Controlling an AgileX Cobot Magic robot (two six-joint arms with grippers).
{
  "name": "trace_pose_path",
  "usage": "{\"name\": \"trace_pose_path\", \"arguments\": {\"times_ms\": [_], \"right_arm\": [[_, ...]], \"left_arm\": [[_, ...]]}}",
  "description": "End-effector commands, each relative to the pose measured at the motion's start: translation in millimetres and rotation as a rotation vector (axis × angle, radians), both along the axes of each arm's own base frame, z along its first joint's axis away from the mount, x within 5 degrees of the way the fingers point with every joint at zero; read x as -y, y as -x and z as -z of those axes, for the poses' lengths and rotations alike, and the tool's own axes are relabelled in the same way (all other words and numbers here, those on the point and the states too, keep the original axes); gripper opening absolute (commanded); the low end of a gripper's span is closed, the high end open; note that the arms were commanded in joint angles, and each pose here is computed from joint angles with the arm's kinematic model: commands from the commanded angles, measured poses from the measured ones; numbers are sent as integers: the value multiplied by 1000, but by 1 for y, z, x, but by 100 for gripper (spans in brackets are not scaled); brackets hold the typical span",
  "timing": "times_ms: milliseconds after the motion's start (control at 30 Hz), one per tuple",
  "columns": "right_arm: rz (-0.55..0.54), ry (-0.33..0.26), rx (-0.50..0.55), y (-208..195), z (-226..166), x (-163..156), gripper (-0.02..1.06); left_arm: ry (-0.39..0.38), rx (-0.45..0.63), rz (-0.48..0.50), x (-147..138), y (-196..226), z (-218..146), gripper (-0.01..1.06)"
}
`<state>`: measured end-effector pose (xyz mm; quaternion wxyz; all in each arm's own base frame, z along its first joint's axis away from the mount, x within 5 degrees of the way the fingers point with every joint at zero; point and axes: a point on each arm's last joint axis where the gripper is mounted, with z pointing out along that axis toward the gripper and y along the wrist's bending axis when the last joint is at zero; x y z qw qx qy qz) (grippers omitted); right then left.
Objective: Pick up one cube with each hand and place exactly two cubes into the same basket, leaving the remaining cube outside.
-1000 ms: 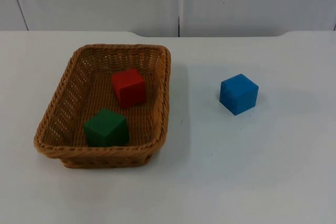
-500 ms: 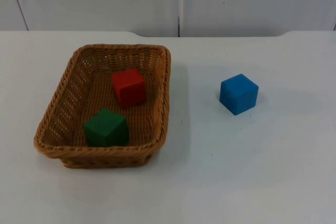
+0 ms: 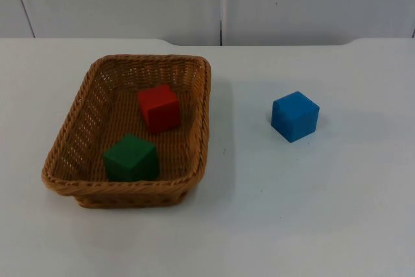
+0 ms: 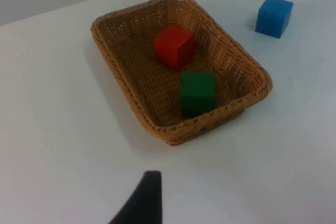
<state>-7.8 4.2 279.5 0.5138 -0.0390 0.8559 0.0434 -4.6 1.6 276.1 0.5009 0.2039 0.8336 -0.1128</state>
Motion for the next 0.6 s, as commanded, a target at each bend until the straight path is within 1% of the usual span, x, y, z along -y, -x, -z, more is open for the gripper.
{"name": "trace_pose_path", "arguments": {"times_ms": [0, 400, 467, 567], "right_arm": [[7, -3, 12, 0, 0, 0, 105], [7, -3, 12, 0, 0, 0, 105], [7, -3, 12, 0, 0, 0, 105], [7, -3, 12, 0, 0, 0, 105]], "left_arm": [[6, -3, -2, 0, 0, 1, 105], [6, -3, -2, 0, 0, 1, 105], [6, -3, -18, 0, 0, 1, 105], [6, -3, -67, 1, 0, 1, 105]]}}
